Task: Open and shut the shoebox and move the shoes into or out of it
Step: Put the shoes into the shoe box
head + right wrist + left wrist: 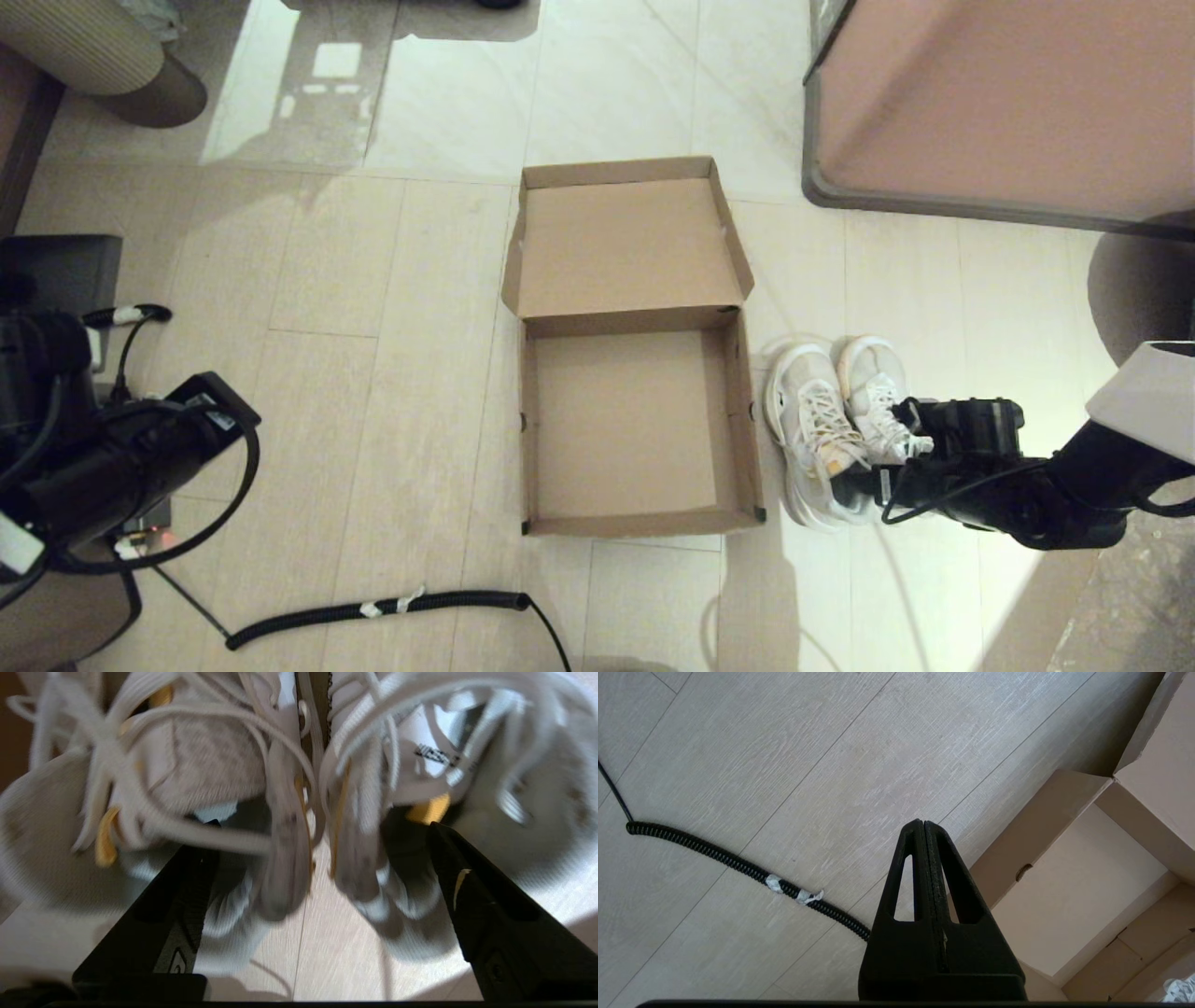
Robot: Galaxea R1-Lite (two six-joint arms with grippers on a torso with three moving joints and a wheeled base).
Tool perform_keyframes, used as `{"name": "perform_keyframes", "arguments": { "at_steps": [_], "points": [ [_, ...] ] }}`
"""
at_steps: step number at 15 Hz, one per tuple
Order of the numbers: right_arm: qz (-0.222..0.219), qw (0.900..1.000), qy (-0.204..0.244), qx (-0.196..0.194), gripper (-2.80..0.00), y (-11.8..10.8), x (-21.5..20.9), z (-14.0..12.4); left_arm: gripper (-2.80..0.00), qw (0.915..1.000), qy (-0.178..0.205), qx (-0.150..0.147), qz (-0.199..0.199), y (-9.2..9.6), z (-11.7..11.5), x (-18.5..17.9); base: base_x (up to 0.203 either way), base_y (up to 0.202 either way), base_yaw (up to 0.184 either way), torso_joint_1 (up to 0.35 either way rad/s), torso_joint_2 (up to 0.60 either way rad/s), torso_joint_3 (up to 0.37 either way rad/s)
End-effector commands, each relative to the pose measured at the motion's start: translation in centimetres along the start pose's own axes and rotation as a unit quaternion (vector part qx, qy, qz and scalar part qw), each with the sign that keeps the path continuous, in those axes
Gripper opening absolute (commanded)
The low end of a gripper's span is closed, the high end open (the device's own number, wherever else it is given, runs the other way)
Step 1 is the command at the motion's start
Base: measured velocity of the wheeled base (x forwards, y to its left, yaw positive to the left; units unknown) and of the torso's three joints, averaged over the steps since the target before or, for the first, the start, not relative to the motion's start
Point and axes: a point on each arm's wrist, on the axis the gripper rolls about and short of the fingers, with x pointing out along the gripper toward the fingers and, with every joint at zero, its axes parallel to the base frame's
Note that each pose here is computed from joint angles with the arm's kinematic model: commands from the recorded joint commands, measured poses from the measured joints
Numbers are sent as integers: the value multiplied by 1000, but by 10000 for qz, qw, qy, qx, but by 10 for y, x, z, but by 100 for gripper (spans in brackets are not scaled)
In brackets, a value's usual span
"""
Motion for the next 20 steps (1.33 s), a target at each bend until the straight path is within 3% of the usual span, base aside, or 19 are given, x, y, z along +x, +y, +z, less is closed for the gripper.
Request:
{"name": "perform_keyframes", "arguments": {
  "at_steps": [1,5,8,14,18,20],
  "points": [
    [-50,10000,52,-38,-280,4,20,-5,-280,10000,3,-20,38,1,0,2,0,0,0,0,0,0],
    [-76,10000,-27,-48,-280,4,26,-1,-280,10000,-20,-32,48,1,1,2,0,0,0,0,0,0],
    [-46,9999,-130,-67,-280,7,1,13,-280,10000,-51,-52,20,0,3,2,0,0,0,0,0,0],
    [276,9994,-95,189,-280,22,-130,58,-280,10000,-51,-53,-19,-1,3,1,0,0,0,0,0,0],
    [838,9956,39,411,-280,48,-229,65,-280,9999,-130,-82,-73,0,6,-5,0,0,0,0,0,0],
    [1308,9907,88,363,-280,72,-251,66,-280,9999,-126,-39,-78,-1,6,-5,0,0,0,0,0,0]
  ]
}}
